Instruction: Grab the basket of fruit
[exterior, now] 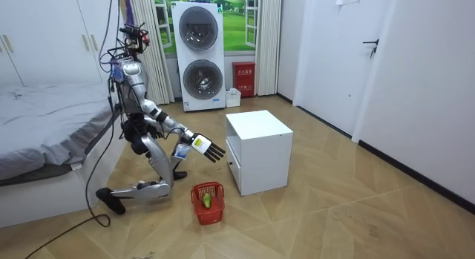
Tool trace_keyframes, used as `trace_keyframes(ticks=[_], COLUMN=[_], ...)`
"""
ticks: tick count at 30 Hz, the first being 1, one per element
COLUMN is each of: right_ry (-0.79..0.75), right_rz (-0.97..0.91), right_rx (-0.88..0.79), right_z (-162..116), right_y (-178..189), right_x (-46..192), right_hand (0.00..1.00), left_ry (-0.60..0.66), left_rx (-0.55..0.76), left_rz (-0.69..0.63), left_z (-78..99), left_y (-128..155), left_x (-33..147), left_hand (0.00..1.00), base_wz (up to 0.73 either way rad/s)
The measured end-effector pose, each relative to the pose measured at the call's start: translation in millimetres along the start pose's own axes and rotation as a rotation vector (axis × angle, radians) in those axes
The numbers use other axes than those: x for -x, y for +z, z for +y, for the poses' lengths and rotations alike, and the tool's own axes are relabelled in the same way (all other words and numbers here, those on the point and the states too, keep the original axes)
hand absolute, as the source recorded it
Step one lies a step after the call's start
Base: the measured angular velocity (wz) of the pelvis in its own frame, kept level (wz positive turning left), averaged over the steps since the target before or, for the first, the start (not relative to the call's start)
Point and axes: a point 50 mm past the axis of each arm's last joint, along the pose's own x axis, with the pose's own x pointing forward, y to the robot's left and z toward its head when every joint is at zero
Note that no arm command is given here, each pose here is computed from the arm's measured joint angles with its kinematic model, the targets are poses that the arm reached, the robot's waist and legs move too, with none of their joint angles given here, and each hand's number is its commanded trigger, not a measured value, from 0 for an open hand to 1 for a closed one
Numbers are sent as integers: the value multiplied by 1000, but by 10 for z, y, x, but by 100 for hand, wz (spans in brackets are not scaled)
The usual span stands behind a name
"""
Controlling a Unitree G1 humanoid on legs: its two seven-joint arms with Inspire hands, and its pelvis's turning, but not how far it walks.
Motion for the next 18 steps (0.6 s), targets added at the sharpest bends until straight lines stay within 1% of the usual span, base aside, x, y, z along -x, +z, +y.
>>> trace_keyframes(ticks=[4,9,13,18], right_ry=[-3,-19,-28,-31], right_rz=[7,38,38,36], right_rx=[-8,1,1,22], right_z=[-4,-51,-67,-85], right_y=[-19,-162,-181,-183], right_x=[5,53,67,63], right_hand=[0,0,0,0], left_ry=[13,-1,-16,-25], left_rx=[-24,-46,-72,-88], left_rz=[12,45,81,94], left_z=[-19,-61,-95,-114], left_y=[-122,-356,-513,-576], left_x=[22,72,111,130], left_hand=[0,0,0,0], base_wz=[0,9,0,-7])
